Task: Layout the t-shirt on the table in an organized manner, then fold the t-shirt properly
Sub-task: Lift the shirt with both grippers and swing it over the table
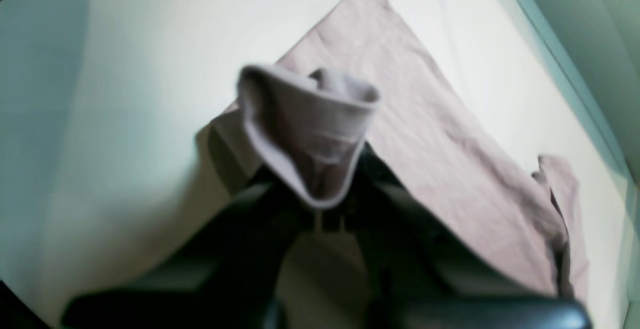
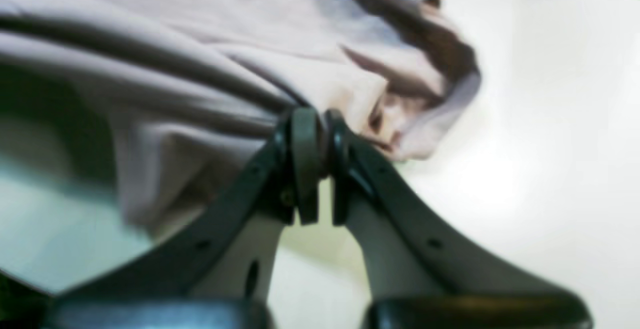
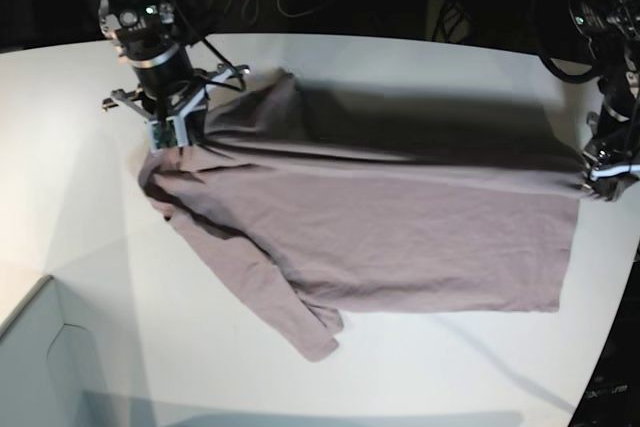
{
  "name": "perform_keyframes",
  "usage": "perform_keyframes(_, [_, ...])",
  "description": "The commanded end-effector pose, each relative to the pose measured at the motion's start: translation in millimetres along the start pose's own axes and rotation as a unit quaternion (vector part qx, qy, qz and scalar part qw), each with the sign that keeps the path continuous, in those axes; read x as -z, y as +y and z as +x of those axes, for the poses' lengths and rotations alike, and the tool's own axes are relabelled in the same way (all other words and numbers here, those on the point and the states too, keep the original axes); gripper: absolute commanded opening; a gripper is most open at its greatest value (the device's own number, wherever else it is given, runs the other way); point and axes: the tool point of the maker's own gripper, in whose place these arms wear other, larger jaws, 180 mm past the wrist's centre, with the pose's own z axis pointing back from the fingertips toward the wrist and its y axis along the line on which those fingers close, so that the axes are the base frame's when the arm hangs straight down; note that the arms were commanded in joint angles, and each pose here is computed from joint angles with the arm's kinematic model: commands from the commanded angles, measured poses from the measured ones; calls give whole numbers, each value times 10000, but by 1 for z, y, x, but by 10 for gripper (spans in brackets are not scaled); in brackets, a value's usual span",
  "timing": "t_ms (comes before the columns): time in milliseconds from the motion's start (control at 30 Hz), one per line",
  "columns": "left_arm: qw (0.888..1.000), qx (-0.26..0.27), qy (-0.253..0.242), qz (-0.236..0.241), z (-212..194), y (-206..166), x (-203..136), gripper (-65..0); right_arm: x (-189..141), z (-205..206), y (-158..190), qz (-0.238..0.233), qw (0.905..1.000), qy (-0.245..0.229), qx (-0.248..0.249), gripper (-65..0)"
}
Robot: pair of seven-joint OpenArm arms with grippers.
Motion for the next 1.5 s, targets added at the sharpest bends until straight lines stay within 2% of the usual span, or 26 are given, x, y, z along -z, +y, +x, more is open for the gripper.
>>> perform_keyframes(0, [9995,77,-301,-81,18,-5,-4,-650,-7,0,-3,-25,10000,-41,-71,-650])
perform_keyframes(200, [9996,154,-238,-31,12,0,-11,-650,-26,-7,-5,35,9997,3,-243,-650])
perform_keyframes(500, [9998,132,-175,-34,8,0,-9,-650,-23,31,-18,-157,9962,-829,-219,-650])
perform_keyframes(600, [9984,173,-353,-403,24,-37,8,-650,-14,62,-30,-294,9917,-1224,-268,-650])
perform_keyframes(700, [9950,464,-480,-737,40,-80,28,-650,-4,104,-40,-401,9839,-1711,-316,-650])
perform_keyframes(800, [9855,978,-810,-1121,73,-138,43,-650,4,154,-51,-526,9741,-2167,-377,-650])
perform_keyframes(933, [9718,1346,-1222,-1501,114,-205,54,-650,14,215,-55,-361,9625,-2599,-689,-650])
perform_keyframes(1100, [9595,1432,-1616,-1810,167,-271,62,-650,29,284,-72,-444,9478,-3049,-820,-650])
perform_keyframes(1233, [9500,1523,-1811,-2036,207,-323,63,-650,35,348,-107,-764,9341,-3370,-898,-650])
perform_keyframes(1333, [9466,1414,-1942,-2149,238,-349,59,-650,36,396,-138,-1017,9260,-3527,-879,-650])
perform_keyframes(1467, [9410,1294,-2097,-2321,277,-388,54,-650,22,477,-163,-1079,9054,-4003,-916,-650])
